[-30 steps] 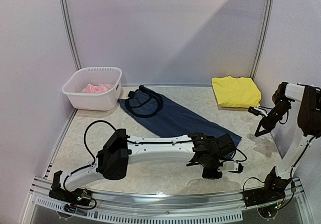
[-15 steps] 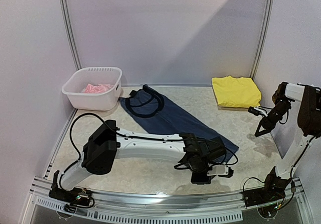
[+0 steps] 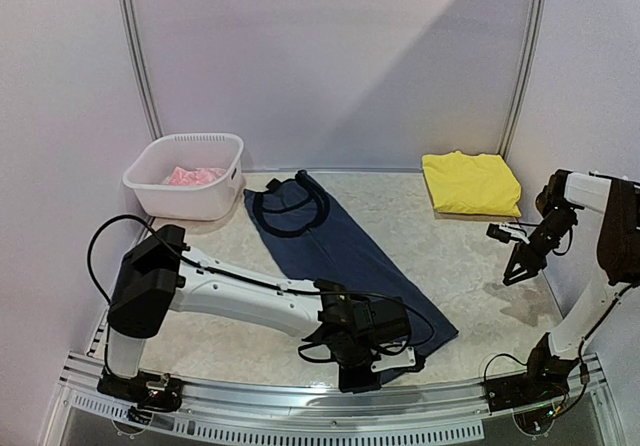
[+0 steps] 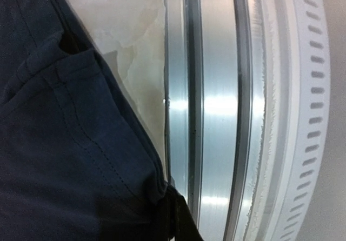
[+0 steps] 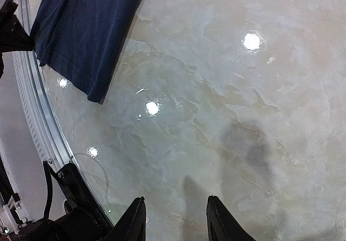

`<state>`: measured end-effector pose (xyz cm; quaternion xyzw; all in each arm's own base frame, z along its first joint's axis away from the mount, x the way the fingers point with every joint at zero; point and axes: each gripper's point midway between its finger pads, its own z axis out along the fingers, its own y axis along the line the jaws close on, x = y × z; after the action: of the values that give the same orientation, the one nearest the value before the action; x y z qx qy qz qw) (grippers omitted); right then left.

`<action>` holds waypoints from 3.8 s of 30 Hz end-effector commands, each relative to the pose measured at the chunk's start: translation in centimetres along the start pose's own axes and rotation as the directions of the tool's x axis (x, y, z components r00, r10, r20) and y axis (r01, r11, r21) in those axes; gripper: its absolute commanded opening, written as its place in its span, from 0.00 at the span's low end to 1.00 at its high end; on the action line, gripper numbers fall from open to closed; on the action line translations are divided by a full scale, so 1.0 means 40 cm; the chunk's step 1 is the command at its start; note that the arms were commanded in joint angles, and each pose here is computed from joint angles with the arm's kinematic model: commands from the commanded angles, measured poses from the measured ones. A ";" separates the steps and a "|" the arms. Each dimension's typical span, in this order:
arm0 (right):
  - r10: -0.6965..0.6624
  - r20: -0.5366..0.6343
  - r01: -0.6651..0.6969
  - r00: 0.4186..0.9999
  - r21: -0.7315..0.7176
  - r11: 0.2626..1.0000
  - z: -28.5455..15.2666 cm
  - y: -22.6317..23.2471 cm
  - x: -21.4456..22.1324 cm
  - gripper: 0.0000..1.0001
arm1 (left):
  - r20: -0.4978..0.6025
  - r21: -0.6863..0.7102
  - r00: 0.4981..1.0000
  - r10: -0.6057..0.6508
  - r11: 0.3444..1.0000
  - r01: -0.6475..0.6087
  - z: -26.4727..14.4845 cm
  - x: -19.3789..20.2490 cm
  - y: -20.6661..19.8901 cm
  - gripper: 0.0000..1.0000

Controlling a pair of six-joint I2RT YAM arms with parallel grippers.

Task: Fold and stack the mixed laundry pile
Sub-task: Rotate the rectangle-folded tank top at the center of the board, then pick up the rectangle-folded tank top from the center of the board, then fold the rectangle-folded tank top at the center of the board.

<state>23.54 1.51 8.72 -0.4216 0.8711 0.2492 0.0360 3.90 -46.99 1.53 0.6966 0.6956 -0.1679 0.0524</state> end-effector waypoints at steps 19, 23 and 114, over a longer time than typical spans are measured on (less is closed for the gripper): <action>-0.875 -0.153 0.884 0.459 0.180 0.432 0.077 0.239 -0.046 0.48 | -0.017 -0.472 1.000 -0.001 0.882 -0.007 -0.065 -0.099 -0.042 0.55; -0.884 -0.164 0.895 0.438 0.165 0.414 0.122 0.246 -0.065 0.48 | -0.032 -0.459 0.998 -0.050 0.888 0.030 -0.053 -0.059 -0.014 0.54; -0.708 0.053 0.591 0.705 0.507 0.627 0.053 0.149 -0.644 0.01 | 0.287 -0.657 0.853 -0.437 0.558 0.507 -0.434 0.112 0.343 0.00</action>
<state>31.20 22.19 14.86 -0.7076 0.6470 0.0572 0.2783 16.96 -40.32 13.25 0.4425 0.8510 0.0405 0.2799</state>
